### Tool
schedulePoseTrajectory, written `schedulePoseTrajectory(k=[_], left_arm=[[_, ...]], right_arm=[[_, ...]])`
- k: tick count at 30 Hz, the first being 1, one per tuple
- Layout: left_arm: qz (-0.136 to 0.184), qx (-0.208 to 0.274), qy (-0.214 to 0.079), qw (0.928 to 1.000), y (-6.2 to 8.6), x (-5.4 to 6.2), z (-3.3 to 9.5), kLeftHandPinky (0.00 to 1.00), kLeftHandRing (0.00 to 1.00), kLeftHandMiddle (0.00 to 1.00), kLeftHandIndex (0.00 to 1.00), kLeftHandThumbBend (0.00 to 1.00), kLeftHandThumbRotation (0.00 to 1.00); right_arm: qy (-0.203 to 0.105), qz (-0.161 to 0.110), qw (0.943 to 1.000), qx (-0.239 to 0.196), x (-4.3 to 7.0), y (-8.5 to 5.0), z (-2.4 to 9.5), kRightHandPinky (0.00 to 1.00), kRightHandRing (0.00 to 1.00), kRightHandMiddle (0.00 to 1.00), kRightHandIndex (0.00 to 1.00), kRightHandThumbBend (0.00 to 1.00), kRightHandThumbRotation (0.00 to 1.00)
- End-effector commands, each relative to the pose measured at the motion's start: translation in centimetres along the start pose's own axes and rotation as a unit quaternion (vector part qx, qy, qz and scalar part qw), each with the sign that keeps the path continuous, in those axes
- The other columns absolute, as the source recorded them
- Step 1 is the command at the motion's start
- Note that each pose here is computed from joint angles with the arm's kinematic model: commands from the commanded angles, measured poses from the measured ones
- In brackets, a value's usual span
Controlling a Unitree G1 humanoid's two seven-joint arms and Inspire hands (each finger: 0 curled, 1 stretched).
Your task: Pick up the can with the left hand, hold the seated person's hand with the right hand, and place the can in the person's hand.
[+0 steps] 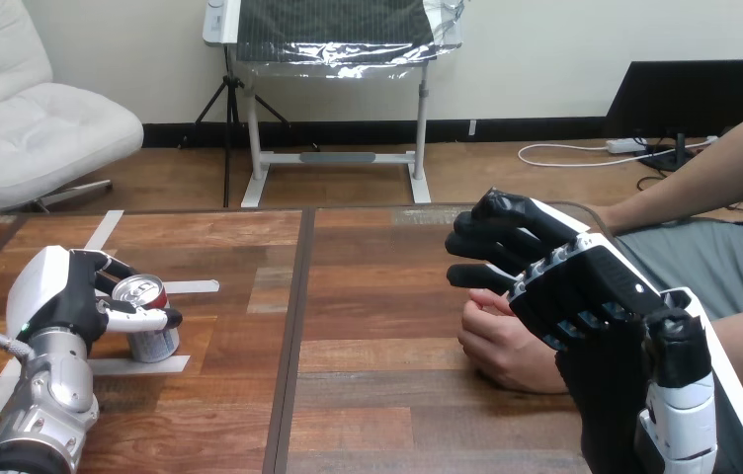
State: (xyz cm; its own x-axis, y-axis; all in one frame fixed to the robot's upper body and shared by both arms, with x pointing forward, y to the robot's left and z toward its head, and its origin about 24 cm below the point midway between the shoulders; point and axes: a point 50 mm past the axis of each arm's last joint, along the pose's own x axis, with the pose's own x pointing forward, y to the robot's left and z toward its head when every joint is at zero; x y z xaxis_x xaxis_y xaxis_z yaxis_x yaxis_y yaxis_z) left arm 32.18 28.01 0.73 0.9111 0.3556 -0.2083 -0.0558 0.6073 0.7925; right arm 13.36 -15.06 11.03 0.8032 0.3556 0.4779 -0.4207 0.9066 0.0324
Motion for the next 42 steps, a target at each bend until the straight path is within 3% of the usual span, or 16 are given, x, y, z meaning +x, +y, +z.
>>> schedulePoseTrajectory(k=[1, 16, 22, 33, 37, 42], left_arm=[[0.037, -0.019, -0.050, 0.9979, 2.0, 1.1, 3.1, 0.29, 0.36, 0.43, 0.48, 0.64, 0.00], [0.032, -0.027, -0.056, 0.9976, 2.2, 1.1, 3.2, 0.30, 0.37, 0.43, 0.48, 0.71, 0.00], [0.030, -0.028, -0.069, 0.9968, 2.3, 1.1, 3.5, 0.32, 0.38, 0.44, 0.48, 0.73, 0.00], [0.022, -0.046, -0.108, 0.9929, 2.7, 0.8, 4.3, 0.32, 0.37, 0.42, 0.48, 0.74, 0.00], [0.019, -0.057, -0.143, 0.9879, 3.1, 0.4, 5.3, 0.32, 0.36, 0.41, 0.47, 0.74, 0.00], [0.014, -0.060, -0.163, 0.9847, 3.5, 0.0, 5.9, 0.31, 0.35, 0.40, 0.46, 0.74, 0.00]], right_arm=[[-0.037, 0.001, 0.9993, -0.012, 0.9, 0.0, 0.9, 0.77, 0.82, 0.82, 0.81, 0.66, 0.95], [-0.013, -0.006, 0.9983, -0.057, 1.1, -1.2, 0.1, 0.80, 0.85, 0.85, 0.85, 0.70, 0.92], [0.000, -0.005, 0.9947, -0.102, 1.4, -2.0, -0.2, 0.79, 0.84, 0.85, 0.86, 0.70, 0.91], [0.033, -0.011, 0.9825, -0.183, 2.2, -4.2, -1.1, 0.80, 0.85, 0.85, 0.86, 0.72, 0.91], [0.043, -0.004, 0.9737, -0.224, 3.0, -5.7, -1.7, 0.85, 0.88, 0.87, 0.87, 0.69, 0.90], [0.046, -0.002, 0.9673, -0.249, 3.4, -6.7, -2.0, 0.89, 0.90, 0.89, 0.89, 0.71, 0.89]])
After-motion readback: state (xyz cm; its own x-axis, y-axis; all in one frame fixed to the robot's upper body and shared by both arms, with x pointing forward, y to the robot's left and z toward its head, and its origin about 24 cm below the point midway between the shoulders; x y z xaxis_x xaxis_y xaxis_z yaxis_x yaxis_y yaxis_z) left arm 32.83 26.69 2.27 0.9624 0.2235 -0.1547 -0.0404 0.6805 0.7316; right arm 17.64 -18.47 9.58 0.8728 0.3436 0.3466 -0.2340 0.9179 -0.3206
